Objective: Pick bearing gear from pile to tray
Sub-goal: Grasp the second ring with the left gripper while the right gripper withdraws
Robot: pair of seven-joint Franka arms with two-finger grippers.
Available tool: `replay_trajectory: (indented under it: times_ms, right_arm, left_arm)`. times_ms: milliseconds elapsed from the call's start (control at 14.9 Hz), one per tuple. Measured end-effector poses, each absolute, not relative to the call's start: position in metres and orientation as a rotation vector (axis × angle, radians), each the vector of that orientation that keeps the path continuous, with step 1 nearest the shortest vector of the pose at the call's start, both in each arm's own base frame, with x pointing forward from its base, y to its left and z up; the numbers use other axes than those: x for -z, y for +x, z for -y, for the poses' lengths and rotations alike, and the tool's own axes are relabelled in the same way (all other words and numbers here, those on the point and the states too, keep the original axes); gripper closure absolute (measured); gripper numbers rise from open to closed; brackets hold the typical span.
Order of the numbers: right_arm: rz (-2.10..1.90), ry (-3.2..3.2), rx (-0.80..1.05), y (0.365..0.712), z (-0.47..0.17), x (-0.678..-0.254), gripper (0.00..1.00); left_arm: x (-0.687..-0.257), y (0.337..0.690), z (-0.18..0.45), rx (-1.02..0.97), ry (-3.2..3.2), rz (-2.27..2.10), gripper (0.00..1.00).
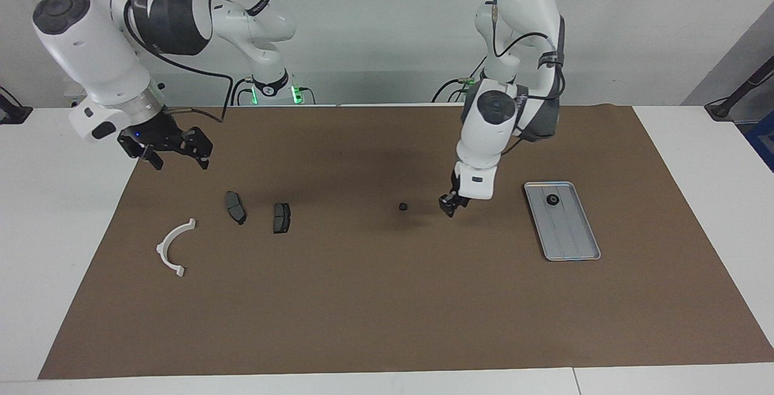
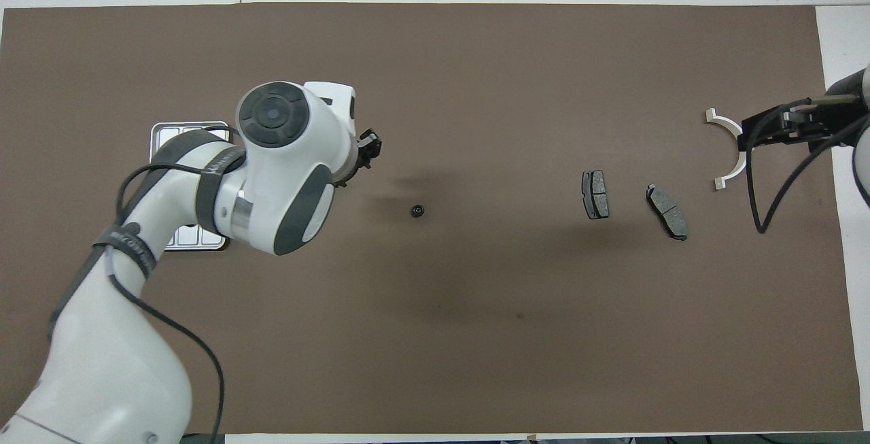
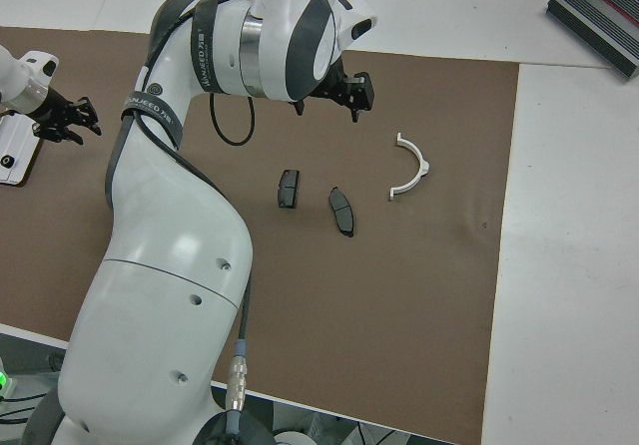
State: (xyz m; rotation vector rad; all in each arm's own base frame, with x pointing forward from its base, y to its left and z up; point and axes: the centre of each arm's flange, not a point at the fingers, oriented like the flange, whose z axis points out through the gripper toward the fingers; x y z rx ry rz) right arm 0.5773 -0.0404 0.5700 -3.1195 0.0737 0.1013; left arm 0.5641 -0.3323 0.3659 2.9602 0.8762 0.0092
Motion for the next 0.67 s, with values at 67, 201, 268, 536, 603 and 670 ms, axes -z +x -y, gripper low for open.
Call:
replay_trajectory:
  times_ms: [67, 201, 268, 536, 603, 670]
  right_arm:
    - [-0.08, -3.116, -0.141, 0.567, 0.042, -0.578, 0.0]
    - [-0.099, -3.114, -0.155, 0.552, 0.048, -0.594, 0.0]
    - [-0.113, -3.114, -0.14, 0.548, 0.053, -0.601, 0.0]
    - [-0.164, -3.116, -0.067, 0.534, 0.07, -0.626, 0.0]
    - [-0.16, -3.117, -0.043, 0.53, 0.068, -0.634, 0.0]
    - [-0.154, -3.119, -0.018, 0.525, 0.065, -0.643, 0.0]
  left_arm:
    - [-0.355, 0.562, 0.357, -0.003, 2.963, -0.88, 0.49]
    - [-0.335, 0.559, 0.381, 0.011, 2.982, -0.869, 0.5]
    - [-0.327, 0.556, 0.385, 0.02, 2.994, -0.859, 0.48]
    - [-0.317, 0.547, 0.393, 0.033, 3.005, -0.862, 0.5]
    - [-0.315, 0.544, 0.395, 0.039, 3.01, -0.86, 0.5]
    - [-0.312, 0.54, 0.397, 0.046, 3.016, -0.86, 0.48]
